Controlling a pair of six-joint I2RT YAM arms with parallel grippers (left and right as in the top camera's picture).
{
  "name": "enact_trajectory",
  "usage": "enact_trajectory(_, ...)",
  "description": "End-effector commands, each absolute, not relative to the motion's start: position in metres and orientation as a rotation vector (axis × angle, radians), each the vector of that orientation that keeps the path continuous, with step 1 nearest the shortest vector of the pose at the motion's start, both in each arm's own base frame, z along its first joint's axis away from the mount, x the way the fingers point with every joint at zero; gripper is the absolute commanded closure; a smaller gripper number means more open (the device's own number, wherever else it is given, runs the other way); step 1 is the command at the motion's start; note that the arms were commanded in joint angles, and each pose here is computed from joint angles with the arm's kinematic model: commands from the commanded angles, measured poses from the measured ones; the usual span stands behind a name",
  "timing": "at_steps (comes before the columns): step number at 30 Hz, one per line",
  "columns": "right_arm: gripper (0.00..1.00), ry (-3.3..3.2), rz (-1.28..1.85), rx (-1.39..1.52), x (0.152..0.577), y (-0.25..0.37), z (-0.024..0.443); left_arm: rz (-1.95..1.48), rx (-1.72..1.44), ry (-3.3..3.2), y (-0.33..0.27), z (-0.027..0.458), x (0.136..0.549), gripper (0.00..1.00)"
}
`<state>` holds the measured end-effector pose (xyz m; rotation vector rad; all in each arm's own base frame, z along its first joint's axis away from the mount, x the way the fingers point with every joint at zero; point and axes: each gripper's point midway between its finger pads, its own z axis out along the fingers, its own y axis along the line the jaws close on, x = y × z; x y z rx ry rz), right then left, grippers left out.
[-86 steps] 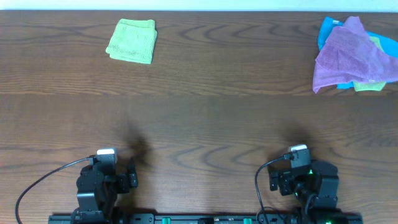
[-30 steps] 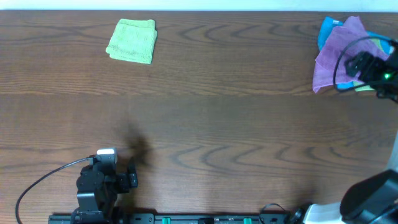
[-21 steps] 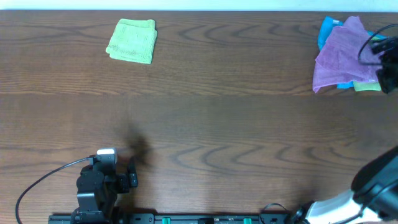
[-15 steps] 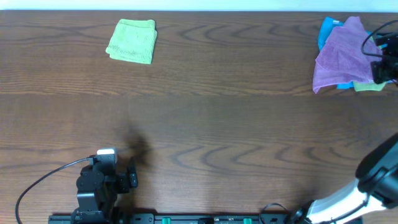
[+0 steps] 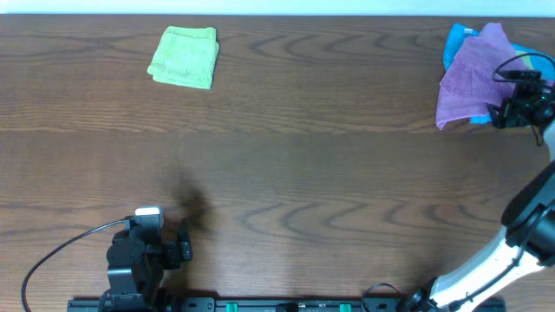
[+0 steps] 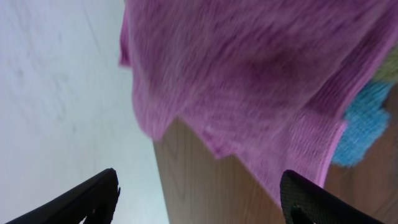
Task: Fold the cloth
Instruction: 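Grasp the purple cloth on top of the pile with the right gripper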
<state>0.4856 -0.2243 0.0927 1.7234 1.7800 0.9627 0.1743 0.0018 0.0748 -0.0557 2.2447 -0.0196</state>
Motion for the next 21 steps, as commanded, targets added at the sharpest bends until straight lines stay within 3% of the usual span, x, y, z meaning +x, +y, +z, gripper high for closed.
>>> enact_trajectory(1,0.21,1.714,0.873,1.775,0.487,-0.248,0.083,-0.015,-0.035,2.318,0.001,0.052,0.166,0.05)
enact_trajectory(2,0.25,1.702,0.861,1.765,0.489,-0.253,0.081,-0.015,-0.035,2.318,0.001,0.052,0.166,0.05)
enact_trajectory(10,0.27,1.679,0.801,1.834,0.486,-0.264,0.055,-0.015,-0.035,2.318,0.001,0.052,0.166,0.05)
enact_trajectory(13,0.46,1.682,0.776,1.859,0.484,-0.266,0.044,-0.015,-0.035,2.318,0.001,0.052,0.166,0.05)
enact_trajectory(14,0.58,1.681,0.766,1.866,0.483,-0.267,0.04,-0.015,-0.035,2.318,0.001,0.052,0.166,0.05)
enact_trajectory(15,0.87,1.682,0.766,1.867,0.484,-0.267,0.037,-0.015,-0.035,2.318,0.001,0.052,0.166,0.05)
enact_trajectory(16,0.99,1.684,0.767,1.868,0.484,-0.267,0.036,-0.015,-0.035,2.318,0.001,0.052,0.166,0.05)
enact_trajectory(19,0.99,1.699,0.835,1.781,0.495,-0.261,0.046,-0.015,-0.035,2.318,0.001,0.052,0.166,0.05)
enact_trajectory(21,0.99,1.733,0.962,1.545,0.516,-0.248,0.075,-0.015,-0.035,2.318,0.001,0.052,0.166,0.05)
